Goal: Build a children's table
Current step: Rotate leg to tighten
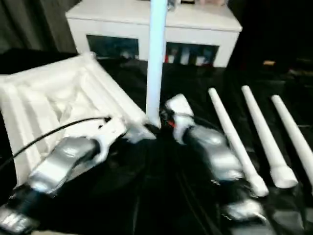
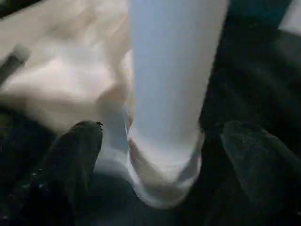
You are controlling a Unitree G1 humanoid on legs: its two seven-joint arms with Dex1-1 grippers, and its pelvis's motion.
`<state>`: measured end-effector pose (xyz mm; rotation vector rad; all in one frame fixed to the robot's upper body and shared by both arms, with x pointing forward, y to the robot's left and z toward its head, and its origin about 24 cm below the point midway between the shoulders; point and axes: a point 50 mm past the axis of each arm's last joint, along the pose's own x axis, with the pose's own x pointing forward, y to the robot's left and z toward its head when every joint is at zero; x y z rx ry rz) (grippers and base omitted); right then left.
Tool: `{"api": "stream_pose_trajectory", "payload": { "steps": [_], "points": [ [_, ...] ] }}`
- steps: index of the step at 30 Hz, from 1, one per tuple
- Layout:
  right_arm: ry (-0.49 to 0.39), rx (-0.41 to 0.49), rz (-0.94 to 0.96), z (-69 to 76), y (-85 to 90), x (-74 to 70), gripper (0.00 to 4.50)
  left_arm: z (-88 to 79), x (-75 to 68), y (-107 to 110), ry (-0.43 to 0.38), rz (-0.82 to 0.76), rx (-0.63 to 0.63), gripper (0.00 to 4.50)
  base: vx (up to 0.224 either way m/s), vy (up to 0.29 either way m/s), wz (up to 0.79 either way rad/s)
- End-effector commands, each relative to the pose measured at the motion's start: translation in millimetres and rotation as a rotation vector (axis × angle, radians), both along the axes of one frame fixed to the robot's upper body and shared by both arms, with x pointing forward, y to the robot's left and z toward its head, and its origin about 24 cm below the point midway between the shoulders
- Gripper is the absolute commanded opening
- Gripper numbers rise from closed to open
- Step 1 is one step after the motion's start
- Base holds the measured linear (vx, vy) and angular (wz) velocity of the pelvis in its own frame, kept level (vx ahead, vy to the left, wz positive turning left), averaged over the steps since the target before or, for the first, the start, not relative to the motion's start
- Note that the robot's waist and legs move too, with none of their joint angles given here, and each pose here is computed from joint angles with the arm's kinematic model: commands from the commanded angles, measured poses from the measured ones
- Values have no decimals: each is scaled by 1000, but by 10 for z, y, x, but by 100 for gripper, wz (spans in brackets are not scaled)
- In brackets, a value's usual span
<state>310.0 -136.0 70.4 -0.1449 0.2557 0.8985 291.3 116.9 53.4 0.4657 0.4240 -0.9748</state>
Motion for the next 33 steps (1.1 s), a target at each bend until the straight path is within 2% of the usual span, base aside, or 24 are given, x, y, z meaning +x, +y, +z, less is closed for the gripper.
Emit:
{"api": "stream_pose_trajectory", "payload": {
  "steps": [1, 5, 11, 27, 33],
  "points": [
    [-28, 3, 103, 59, 80, -70, 447, 14, -142, -206, -5, -168, -82, 0, 0, 0, 0],
    [-2, -3, 136, 33, -3, -156, 447, 55, -205, -146, 8, -179, -98, 0, 0, 0, 0],
    [21, -8, 172, 10, 2, -200, 447, 58, -267, -55, 32, -213, -89, 0, 0, 0, 0],
    [51, -96, 219, -78, -62, -241, 306, 28, -312, 59, 53, -210, -72, 0, 0, 0, 0],
    [66, -114, 229, -116, -68, -248, 274, 21, -316, 73, 59, -213, -66, 0, 0, 0, 0]
  ]
}}
